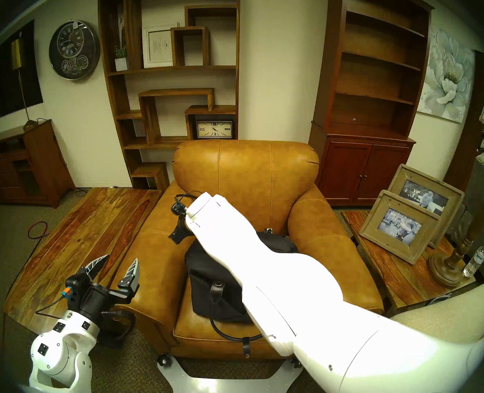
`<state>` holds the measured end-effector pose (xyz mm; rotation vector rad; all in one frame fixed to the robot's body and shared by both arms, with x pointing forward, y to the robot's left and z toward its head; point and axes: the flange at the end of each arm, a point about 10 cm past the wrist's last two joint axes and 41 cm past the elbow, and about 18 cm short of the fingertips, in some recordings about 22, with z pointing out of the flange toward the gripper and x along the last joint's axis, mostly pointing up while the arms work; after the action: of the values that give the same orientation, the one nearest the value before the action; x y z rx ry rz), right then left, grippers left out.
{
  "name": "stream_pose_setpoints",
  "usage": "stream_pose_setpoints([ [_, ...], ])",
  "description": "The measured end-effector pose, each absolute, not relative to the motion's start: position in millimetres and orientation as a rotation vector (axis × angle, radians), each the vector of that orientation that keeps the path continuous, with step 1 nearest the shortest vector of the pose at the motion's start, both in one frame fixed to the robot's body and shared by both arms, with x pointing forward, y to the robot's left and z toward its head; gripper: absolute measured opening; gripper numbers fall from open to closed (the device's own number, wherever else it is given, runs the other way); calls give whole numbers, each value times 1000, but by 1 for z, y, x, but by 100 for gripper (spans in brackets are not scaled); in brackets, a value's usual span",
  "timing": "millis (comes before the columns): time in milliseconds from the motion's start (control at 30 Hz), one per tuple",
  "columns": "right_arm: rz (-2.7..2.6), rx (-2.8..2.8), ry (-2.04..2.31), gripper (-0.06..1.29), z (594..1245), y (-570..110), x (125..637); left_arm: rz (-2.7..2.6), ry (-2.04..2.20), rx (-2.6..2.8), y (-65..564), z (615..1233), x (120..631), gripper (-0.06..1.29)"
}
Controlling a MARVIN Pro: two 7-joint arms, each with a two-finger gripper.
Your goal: Open a bag with a zipper
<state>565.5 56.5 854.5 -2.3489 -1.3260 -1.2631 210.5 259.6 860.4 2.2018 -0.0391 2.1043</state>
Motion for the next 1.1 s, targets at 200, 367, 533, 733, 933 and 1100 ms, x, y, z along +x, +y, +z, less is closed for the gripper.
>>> stream_pose_setpoints([
  [200, -1390, -2377, -1120, 119, 877, 11, 591, 2102, -37, 2202, 260, 859, 211, 127],
  [367, -1428, -2406, -987, 119, 877, -20, 599, 2100, -36, 2204, 260, 858, 212, 127],
  [533, -1400, -2445, -876, 119, 854, -43, 594, 2099, -35, 2203, 260, 857, 212, 127],
  [733, -1318, -2478, -779, 119, 815, -53, 577, 2099, -34, 2202, 260, 856, 213, 127],
  [933, -1263, -2482, -679, 119, 783, -56, 557, 2100, -34, 2200, 260, 856, 214, 127],
  [1100, -1274, -2470, -614, 119, 777, -59, 550, 2099, -34, 2200, 260, 856, 214, 127],
])
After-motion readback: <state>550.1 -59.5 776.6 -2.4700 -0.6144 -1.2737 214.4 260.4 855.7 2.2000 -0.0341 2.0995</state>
